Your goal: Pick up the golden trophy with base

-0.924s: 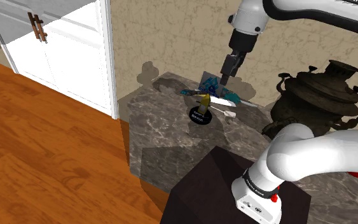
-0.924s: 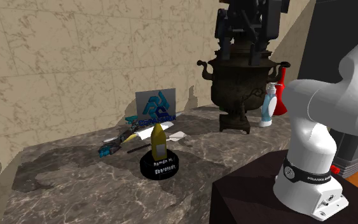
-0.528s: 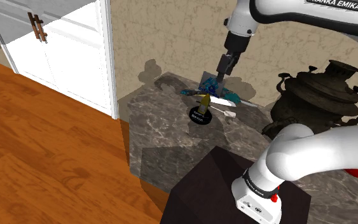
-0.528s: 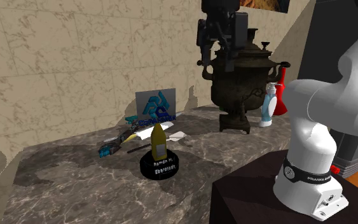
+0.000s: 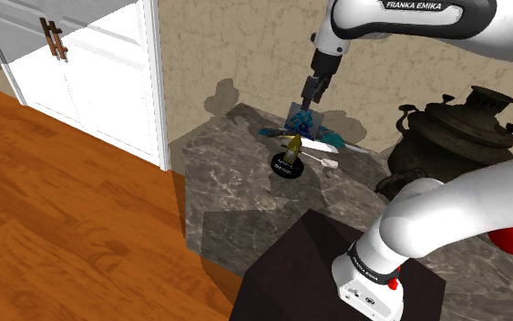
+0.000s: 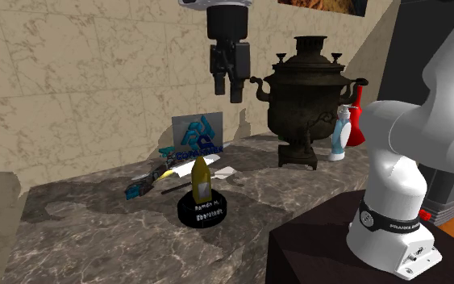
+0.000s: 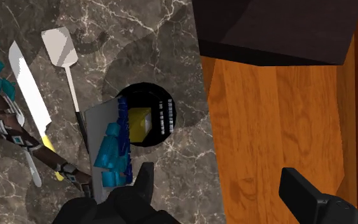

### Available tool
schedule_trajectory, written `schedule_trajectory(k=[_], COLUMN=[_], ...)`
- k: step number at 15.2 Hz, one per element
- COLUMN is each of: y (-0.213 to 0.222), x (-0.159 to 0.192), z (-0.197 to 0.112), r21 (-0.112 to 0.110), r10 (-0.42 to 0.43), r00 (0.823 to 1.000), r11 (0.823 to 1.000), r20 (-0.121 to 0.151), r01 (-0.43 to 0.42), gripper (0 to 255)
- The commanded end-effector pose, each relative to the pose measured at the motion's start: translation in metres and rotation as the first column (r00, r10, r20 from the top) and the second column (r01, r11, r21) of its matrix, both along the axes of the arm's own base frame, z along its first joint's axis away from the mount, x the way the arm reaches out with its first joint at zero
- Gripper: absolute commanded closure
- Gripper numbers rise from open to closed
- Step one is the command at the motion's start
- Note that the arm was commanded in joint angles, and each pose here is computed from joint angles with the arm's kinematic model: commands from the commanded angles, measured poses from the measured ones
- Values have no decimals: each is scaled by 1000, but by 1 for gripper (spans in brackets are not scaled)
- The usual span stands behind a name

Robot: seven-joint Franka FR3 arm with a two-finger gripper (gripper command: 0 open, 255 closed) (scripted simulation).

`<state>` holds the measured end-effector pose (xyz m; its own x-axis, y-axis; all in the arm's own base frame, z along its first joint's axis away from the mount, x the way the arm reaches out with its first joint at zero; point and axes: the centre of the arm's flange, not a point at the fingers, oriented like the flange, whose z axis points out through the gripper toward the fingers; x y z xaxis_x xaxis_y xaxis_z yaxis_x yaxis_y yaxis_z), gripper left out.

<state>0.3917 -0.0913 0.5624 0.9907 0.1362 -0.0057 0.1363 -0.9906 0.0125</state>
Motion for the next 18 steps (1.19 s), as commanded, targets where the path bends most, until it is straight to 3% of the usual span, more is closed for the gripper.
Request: schedule_trajectory(k=[1, 9, 18], y=[-19, -95, -99], x=[18, 84, 86], z=[-12, -47, -88], r21=[3, 20, 20], r10=[1, 1, 1], r00=[1000, 1000, 1000], r11=[1000, 1000, 1000], r20=[2, 11, 11], r01=[-1, -1, -1], gripper=[0, 0, 0])
